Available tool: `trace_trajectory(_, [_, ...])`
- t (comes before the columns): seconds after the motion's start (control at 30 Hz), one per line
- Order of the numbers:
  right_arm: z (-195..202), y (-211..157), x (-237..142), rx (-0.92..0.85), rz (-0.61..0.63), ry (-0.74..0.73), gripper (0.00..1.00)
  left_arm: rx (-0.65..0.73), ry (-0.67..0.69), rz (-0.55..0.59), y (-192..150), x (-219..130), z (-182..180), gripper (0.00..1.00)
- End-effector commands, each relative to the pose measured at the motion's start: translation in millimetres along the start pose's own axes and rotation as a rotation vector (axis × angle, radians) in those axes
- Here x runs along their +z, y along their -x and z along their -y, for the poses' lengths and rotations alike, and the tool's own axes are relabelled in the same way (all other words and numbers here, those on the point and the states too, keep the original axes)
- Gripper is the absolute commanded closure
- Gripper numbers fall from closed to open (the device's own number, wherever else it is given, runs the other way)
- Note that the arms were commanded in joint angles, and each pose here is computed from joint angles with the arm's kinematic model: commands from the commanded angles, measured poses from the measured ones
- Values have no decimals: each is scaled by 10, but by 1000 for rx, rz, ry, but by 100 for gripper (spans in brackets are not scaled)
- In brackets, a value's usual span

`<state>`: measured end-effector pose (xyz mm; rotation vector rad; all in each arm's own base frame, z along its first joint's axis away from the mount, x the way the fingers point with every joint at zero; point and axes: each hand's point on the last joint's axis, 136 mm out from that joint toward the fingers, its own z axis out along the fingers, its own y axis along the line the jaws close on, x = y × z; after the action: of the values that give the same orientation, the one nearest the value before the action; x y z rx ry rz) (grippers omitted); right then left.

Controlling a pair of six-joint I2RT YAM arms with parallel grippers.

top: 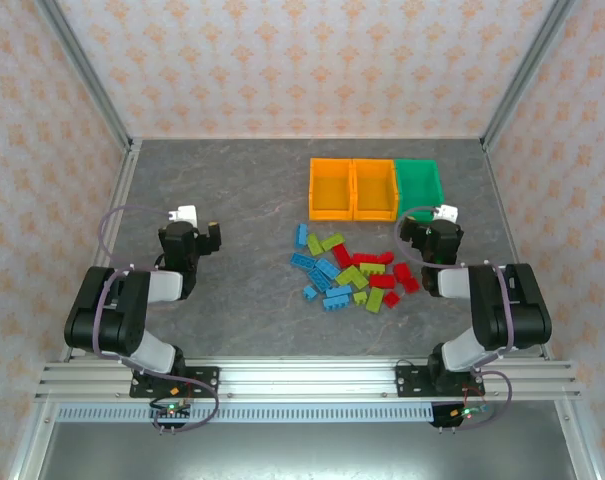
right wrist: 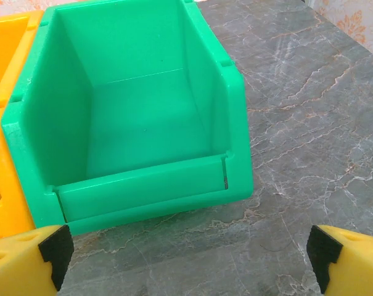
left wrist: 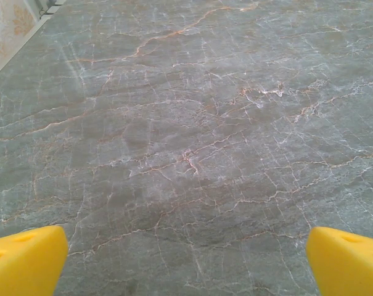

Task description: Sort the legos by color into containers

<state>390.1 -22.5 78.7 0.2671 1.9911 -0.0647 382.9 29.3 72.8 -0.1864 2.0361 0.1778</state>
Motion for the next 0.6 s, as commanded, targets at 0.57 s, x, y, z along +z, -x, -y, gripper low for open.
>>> trace_trajectory(0.57, [-15,109,-3,-4,25,7,1,1,-13,68,231,-12,47,0])
